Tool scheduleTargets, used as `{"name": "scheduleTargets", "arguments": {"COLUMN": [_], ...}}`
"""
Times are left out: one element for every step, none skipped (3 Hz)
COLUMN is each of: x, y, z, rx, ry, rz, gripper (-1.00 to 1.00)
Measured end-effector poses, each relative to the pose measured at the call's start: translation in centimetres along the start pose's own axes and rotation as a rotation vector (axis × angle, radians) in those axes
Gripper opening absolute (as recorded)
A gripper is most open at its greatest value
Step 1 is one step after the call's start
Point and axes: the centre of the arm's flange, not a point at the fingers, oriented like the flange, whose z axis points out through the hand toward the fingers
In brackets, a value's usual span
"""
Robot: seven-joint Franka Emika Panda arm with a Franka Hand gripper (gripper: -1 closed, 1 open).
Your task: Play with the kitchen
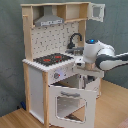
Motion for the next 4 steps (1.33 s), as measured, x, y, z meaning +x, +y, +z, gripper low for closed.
{"name": "scheduleTargets", "arguments": {"x": [-0.7, -1.3, -1.7, -1.8], "y": [-0.3, -1.0, -1.9, -3.5], "z": [-1.3, -2.5, -3.6, -4.9], "rx": [-0.056, -0.121, -0.196, -0.306], "ry": [-0.047, -0.101, -0.158, -0.231], "rz": [-0.003, -0.007, -0.013, -0.023], "gripper": [1.00, 1.00, 1.00, 1.00]}}
